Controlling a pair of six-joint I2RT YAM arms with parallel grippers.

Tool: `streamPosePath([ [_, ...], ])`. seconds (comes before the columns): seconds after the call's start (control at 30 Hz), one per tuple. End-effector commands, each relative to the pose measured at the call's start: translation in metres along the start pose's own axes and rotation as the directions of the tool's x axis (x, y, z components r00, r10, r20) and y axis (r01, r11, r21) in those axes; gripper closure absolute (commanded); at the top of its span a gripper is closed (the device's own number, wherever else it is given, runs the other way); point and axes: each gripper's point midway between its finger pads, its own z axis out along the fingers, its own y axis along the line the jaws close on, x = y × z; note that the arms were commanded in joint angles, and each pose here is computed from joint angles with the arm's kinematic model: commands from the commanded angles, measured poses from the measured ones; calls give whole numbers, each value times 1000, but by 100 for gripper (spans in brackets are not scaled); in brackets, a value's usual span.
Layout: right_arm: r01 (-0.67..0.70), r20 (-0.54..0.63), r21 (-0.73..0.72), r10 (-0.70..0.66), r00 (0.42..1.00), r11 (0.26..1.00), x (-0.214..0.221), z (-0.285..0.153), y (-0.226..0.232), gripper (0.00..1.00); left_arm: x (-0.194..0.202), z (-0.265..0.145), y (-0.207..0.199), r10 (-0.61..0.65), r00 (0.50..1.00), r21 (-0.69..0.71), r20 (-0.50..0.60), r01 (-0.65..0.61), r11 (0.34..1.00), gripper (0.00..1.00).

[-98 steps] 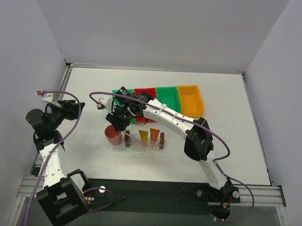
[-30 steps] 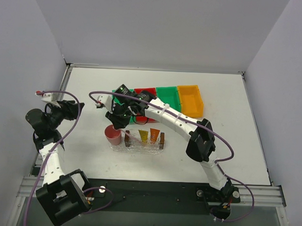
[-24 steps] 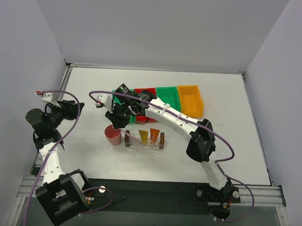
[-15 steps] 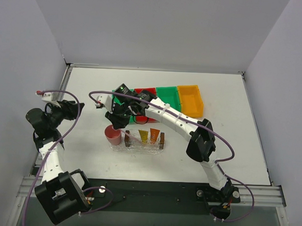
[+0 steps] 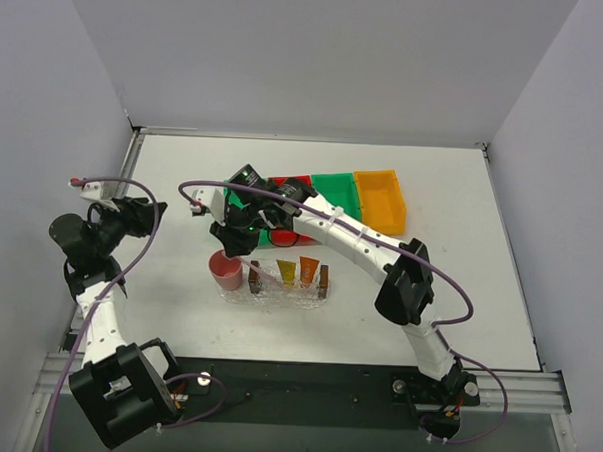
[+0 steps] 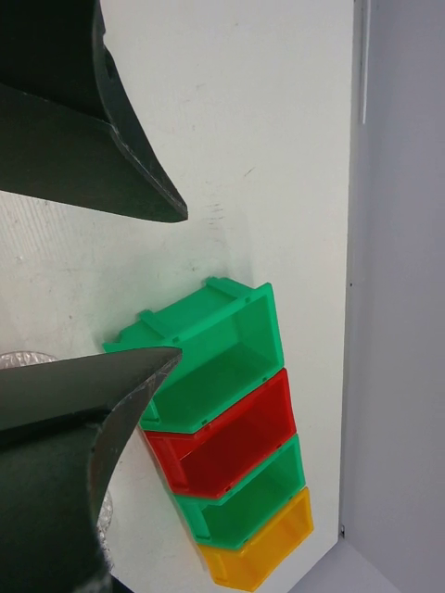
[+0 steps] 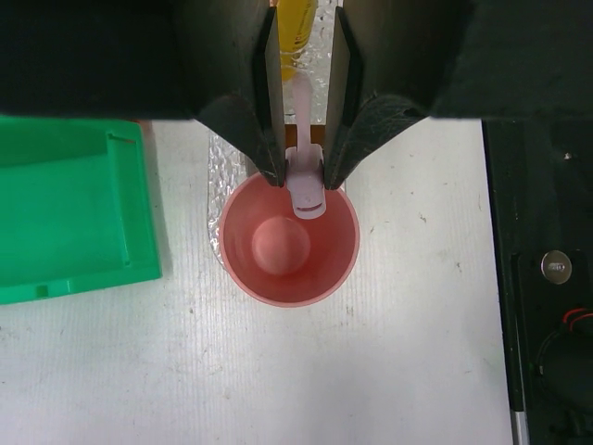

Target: Prepare toiletry sets of a toothbrush and toothpaste on the tray

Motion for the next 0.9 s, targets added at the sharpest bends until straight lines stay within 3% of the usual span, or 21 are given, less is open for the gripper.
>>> streamPosePath([
  [0.0, 53, 77, -23, -51, 996, 998, -26, -34, 19, 99, -33, 2, -6, 70, 996, 26, 61, -71, 997, 34],
  [0.87, 94, 59, -51, -90, 994, 994, -12, -27, 15, 100, -33, 5, -3, 60, 997, 26, 57, -62, 998, 34],
])
